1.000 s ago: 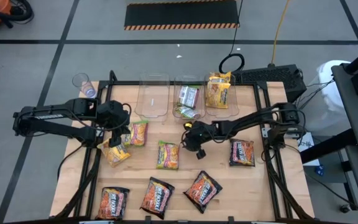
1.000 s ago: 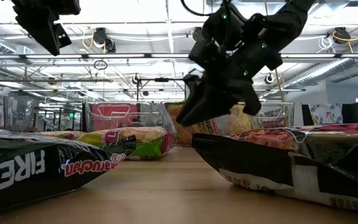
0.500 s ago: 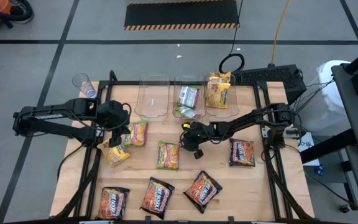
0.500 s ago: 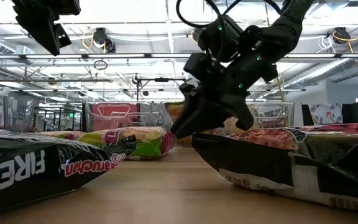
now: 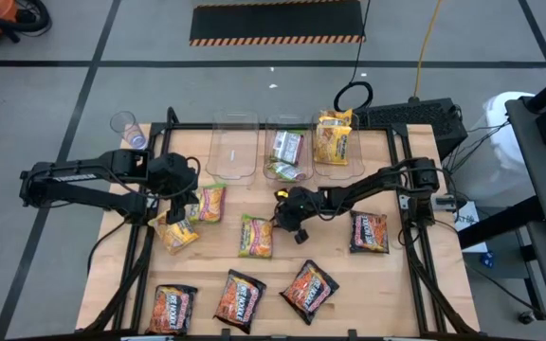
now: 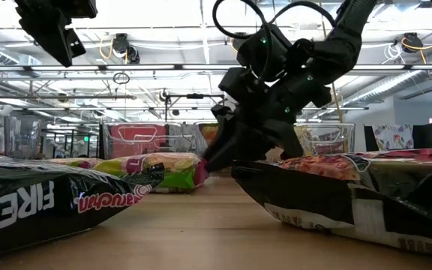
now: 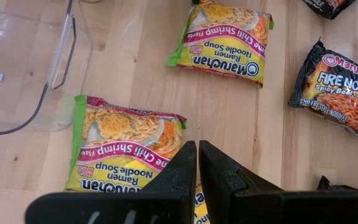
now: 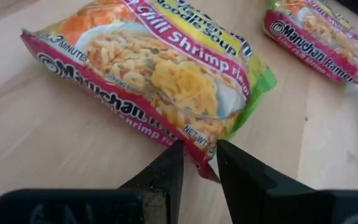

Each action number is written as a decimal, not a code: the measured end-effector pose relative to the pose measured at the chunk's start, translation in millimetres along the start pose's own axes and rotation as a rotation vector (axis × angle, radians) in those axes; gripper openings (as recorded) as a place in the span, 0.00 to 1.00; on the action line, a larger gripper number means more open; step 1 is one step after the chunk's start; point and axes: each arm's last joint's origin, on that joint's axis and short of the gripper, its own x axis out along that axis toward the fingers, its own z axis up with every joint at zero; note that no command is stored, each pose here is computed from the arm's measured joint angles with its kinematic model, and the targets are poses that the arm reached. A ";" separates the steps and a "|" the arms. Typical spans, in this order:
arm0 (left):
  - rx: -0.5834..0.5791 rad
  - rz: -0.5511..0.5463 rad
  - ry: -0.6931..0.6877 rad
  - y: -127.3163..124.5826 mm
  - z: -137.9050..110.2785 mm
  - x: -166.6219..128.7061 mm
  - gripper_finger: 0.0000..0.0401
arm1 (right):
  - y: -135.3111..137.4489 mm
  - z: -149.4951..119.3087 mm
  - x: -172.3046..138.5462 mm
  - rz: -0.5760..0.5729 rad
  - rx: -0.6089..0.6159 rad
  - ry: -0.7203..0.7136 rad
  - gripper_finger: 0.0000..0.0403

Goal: Sort Maruchan noodles
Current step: Put the green noodle pack into the center transparent bin

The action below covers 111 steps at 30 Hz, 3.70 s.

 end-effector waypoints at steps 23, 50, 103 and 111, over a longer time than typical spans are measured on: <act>-0.002 0.000 0.000 0.0 0.0 0.0 0.06 | -1.2 1.6 -0.4 0.035 0.120 -0.042 0.04; 0.004 0.001 -0.015 0.0 1.4 -0.1 0.06 | -29.1 34.2 -25.2 -0.064 0.359 -0.217 0.00; 0.023 0.023 -0.019 0.6 1.7 -0.1 0.06 | -138.5 3.6 -184.2 -0.639 0.319 -0.085 0.00; 0.020 0.022 -0.019 0.4 1.7 0.0 0.06 | -140.7 -14.7 -188.6 -0.588 0.304 -0.094 0.00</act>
